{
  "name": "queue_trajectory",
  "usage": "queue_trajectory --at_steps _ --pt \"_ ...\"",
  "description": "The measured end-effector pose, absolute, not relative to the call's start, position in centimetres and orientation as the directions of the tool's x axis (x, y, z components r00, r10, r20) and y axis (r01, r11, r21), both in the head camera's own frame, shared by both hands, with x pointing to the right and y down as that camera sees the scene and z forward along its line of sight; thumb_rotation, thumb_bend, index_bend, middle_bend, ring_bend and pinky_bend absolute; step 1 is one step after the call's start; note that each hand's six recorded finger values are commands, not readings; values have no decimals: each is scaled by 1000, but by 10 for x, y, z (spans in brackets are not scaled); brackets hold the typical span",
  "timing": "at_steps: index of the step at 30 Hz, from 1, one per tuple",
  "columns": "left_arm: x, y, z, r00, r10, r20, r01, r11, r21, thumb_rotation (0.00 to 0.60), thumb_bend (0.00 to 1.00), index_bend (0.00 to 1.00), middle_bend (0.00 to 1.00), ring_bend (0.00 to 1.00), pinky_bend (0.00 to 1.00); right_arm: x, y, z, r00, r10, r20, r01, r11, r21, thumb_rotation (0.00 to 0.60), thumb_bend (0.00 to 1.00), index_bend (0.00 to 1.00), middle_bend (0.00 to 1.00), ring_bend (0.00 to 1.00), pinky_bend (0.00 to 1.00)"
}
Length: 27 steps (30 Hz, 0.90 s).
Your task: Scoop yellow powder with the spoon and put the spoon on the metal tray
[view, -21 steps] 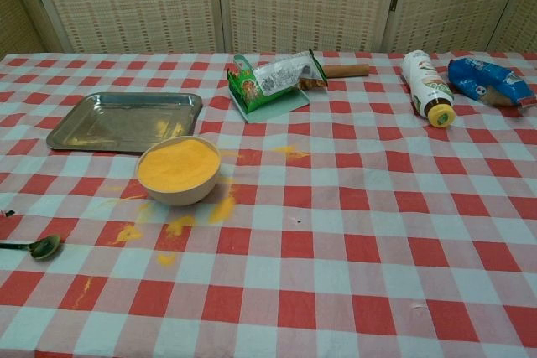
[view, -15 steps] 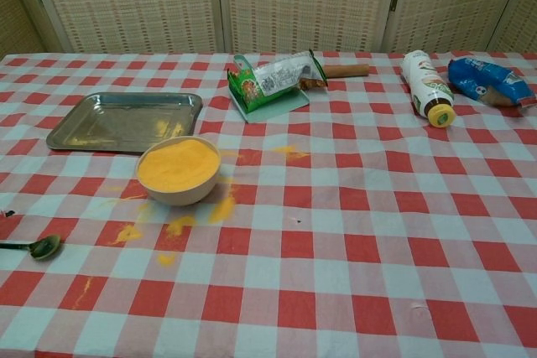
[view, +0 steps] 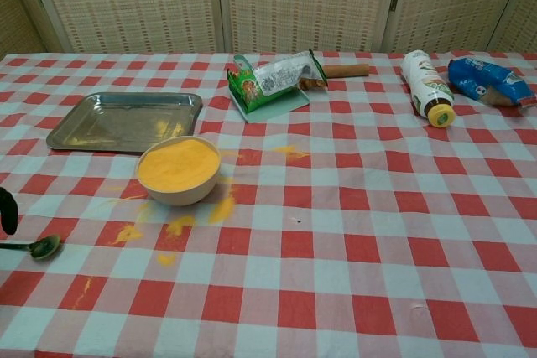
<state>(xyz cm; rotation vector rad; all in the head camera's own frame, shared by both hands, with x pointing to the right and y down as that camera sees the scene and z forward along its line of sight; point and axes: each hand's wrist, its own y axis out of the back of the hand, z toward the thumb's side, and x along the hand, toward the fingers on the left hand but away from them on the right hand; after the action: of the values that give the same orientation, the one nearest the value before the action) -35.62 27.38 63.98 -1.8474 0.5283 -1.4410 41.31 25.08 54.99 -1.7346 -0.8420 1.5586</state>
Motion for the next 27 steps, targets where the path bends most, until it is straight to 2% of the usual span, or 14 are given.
queue_trajectory --at_steps 5,14,27 --pt "-357 260 654 275 -697 662 119 -658 -743 600 419 497 1000 1000 1000 415 250 551 78 812 -579 36 -583 -812 600 112 0 0 0 0" --pt "-361 259 679 252 -686 683 152 -669 -728 600 418 489 1000 1000 1000 414 249 554 72 809 -584 31 -587 -809 600 111 0 0 0 0" --pt "-365 261 698 261 -704 660 210 -626 -751 600 429 473 1000 1000 1000 415 249 557 64 807 -587 24 -589 -808 600 112 0 0 0 0"
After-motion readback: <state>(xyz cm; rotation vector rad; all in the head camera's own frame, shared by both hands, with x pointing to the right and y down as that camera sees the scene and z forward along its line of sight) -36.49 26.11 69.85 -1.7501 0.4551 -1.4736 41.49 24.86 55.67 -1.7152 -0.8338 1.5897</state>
